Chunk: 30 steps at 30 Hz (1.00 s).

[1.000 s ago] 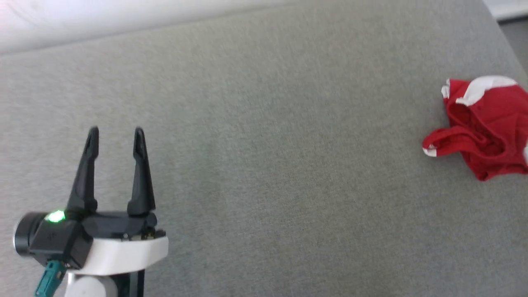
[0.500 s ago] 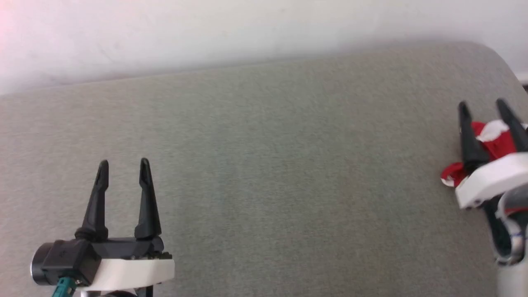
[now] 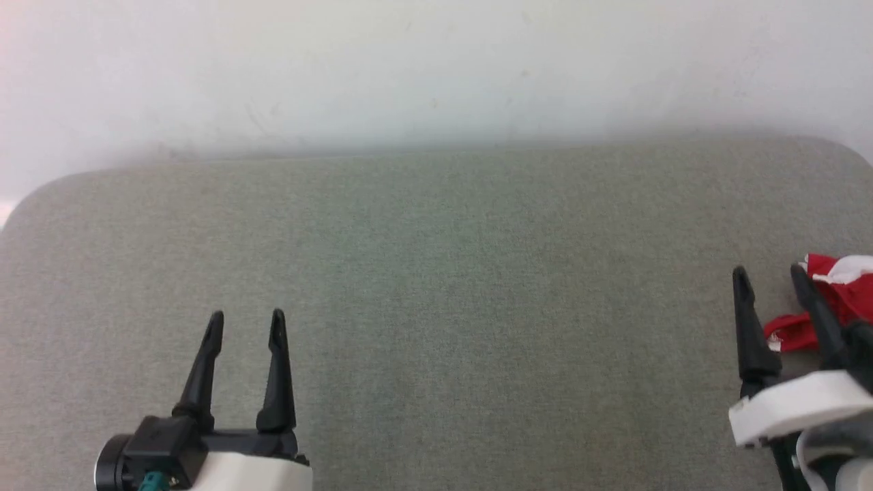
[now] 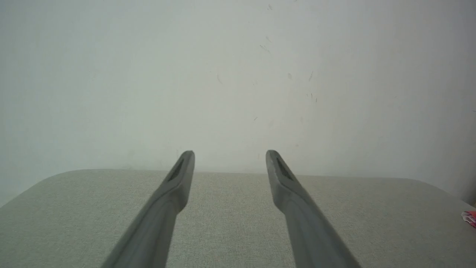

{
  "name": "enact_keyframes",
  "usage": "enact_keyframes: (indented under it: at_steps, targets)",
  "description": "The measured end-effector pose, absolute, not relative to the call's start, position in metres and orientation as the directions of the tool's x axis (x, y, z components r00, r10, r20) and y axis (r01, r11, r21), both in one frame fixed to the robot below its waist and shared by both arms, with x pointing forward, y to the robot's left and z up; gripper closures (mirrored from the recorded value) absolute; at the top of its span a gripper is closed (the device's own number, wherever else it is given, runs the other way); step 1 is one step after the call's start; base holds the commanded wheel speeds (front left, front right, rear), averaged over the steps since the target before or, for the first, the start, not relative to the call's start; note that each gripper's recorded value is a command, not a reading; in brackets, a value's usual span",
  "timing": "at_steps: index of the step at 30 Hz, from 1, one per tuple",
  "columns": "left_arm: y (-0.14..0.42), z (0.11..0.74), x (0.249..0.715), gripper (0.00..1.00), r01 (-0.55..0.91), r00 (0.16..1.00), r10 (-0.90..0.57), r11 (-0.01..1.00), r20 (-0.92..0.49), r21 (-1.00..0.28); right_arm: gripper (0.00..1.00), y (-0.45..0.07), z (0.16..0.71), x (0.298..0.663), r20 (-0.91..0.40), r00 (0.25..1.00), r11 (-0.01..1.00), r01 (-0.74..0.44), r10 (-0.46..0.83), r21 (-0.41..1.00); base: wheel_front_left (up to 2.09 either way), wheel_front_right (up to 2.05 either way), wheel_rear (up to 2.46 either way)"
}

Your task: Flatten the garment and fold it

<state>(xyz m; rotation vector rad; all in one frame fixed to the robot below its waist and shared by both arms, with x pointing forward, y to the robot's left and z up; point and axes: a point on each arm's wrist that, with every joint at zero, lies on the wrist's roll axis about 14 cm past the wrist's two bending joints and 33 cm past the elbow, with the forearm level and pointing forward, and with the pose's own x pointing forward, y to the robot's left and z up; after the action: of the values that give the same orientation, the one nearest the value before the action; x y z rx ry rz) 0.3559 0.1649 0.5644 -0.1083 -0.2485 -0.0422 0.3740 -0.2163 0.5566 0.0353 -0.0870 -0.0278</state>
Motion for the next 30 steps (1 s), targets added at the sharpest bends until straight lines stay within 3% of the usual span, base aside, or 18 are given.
enact_keyframes:
  at_steps: [12, 27, 28, 30]
  targets:
    - [0.17, 0.545, 0.325, 0.0, 0.028, 0.981, -0.005, 0.993, 0.192, -0.115, 0.0, -0.209, 0.516, 0.339, 0.052, 0.999, 0.996, 0.013, -0.017, 0.085, 0.0, 0.0, 0.0]
    - [0.178, 0.519, 0.32, 0.0, -0.005, 0.994, 0.018, 0.994, 0.112, -0.113, 0.0, -0.205, 0.498, 0.338, 0.022, 1.0, 0.995, 0.008, -0.01, 0.096, 0.0, 0.0, 0.0]
    - [0.179, 0.518, 0.32, 1.0, -0.008, 0.994, 0.02, 0.994, 0.11, -0.108, 1.0, -0.205, 0.497, 0.338, 0.02, 1.0, 0.995, 0.009, -0.011, 0.098, 0.0, 0.0, 0.0]
    - [0.178, 0.518, 0.321, 1.0, -0.006, 0.994, 0.018, 0.994, 0.108, -0.109, 1.0, -0.206, 0.497, 0.337, 0.019, 1.0, 0.995, 0.009, -0.011, 0.097, 0.0, 0.0, 0.0]
